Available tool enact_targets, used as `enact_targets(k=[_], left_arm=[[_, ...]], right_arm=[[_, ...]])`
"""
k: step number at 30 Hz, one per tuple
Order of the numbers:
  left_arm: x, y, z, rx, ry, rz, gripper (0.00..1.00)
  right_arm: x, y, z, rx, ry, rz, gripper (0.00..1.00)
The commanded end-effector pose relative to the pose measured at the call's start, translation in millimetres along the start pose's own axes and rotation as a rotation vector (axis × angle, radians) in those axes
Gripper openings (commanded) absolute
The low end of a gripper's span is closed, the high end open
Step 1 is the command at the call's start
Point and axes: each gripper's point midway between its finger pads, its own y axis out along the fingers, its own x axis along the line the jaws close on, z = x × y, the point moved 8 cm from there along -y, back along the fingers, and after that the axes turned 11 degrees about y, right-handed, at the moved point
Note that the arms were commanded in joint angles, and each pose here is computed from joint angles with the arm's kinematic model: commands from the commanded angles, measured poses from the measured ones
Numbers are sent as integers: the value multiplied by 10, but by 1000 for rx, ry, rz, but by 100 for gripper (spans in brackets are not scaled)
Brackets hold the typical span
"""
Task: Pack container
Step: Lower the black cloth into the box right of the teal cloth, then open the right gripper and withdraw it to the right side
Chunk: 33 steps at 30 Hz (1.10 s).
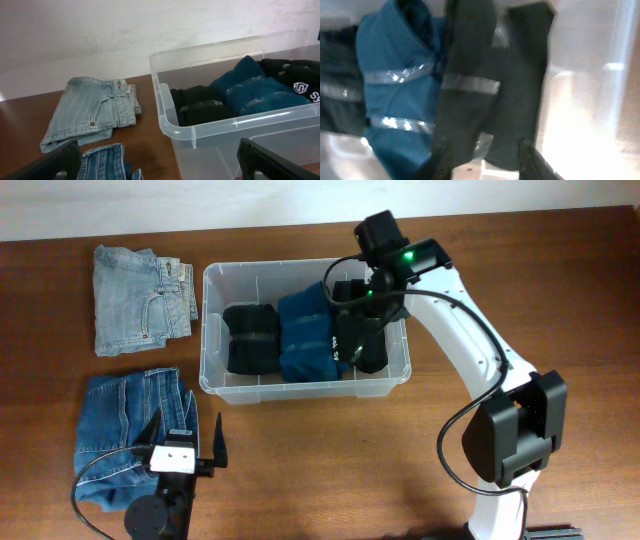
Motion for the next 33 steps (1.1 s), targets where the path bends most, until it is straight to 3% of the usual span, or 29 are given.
enact_targets(k=[1, 5, 16, 21, 25, 27, 28, 29, 30, 33], left_arm=[[7, -4, 8, 1, 20, -6, 99], [7, -4, 8, 1, 20, -6, 99], [7, -4, 8, 1, 20, -6, 99], [7, -4, 8, 1, 20, -6, 99], [7, -4, 8, 1, 20, -6, 99], [7, -4, 8, 1, 20, -6, 99], [7, -4, 8, 1, 20, -6, 99], [7, -4, 8, 1, 20, -6, 99], [7, -4, 8, 1, 20, -6, 99], [7, -4, 8, 1, 20, -6, 99]], right_arm=[[126, 194, 145, 61, -43, 6, 22], [134, 481, 245, 123, -56, 45, 11], [117, 922, 376, 221, -61, 96, 10], [169, 749, 289, 182, -62, 76, 11], [281, 300, 160, 112, -99, 27, 17], [331, 23, 100, 78, -122, 5, 30], [345, -131, 73, 59, -121, 2, 52], [348, -260, 48, 40, -121, 2, 92], [327, -425, 15, 13, -117, 11, 99], [189, -799, -80, -56, -86, 49, 99]])
